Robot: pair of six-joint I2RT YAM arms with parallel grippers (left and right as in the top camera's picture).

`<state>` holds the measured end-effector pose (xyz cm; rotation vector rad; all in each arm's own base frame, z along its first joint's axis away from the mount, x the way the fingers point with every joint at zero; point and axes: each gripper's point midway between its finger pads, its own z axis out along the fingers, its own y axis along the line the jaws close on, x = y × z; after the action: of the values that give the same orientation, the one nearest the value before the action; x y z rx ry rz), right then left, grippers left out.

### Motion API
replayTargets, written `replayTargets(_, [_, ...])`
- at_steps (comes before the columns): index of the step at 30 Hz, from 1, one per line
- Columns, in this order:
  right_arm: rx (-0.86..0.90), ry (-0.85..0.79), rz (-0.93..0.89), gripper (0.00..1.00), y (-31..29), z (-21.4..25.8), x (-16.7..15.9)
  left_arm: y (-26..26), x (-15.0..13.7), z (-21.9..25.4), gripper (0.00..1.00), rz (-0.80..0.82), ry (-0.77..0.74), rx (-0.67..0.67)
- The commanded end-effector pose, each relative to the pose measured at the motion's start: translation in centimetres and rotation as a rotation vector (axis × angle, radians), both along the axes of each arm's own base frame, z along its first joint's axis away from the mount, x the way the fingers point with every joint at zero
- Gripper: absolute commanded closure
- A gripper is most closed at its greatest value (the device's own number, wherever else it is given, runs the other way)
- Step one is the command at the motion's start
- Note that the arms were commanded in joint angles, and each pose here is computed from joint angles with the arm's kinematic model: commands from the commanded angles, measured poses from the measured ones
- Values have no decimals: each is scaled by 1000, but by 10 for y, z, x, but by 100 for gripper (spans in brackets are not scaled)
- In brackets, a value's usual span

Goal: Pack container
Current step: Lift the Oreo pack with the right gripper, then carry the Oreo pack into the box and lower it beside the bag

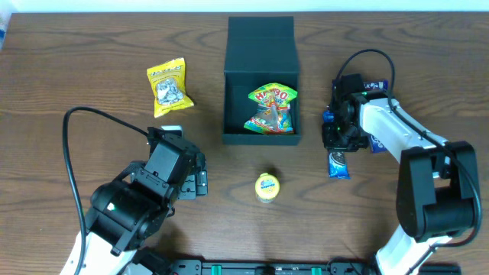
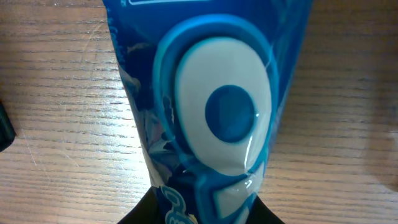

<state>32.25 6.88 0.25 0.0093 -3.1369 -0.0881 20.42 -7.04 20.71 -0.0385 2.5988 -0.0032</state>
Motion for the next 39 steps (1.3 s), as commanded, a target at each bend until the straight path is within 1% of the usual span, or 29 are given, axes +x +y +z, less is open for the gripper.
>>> replayTargets(1, [-3, -2, 7, 89, 2, 3, -1, 4, 1, 0, 5, 19, -6, 11])
replayTargets(6, [6, -49, 6, 93, 3, 19, 3, 4, 1, 0, 5, 19, -6, 11])
replayTargets(8, [10, -69, 6, 98, 3, 28, 4, 4, 1, 0, 5, 19, -6, 11])
replayTargets(12, [18, -106, 3, 99, 3, 51, 0, 4, 1, 0, 5, 19, -6, 11])
replayTargets(16, [45, -151, -97, 99, 8, 83, -9, 4, 1, 0, 5, 19, -6, 11])
replayTargets(19, [100, -198, -175, 99, 24, 116, -17, 4, 1, 0, 4, 19, -6, 11])
replayTargets(23, [169, -272, -163, 99, 59, 167, -24, 4, 1, 0, 5, 19, -6, 11])
replayTargets(26, [231, -330, -138, 98, 92, 202, -18, 4, 1, 0, 4, 19, -6, 11])
replayTargets(28, [260, -356, -126, 99, 109, 215, -9, 4, 1, 0, 5, 19, -6, 11])
replayTargets(32, [277, -354, -122, 98, 135, 217, 15, 4, 1, 0, 5, 19, -6, 11])
replayTargets(39, [389, -223, -26, 98, 200, 187, 51, 4, 1, 0, 4, 18, -6, 11])
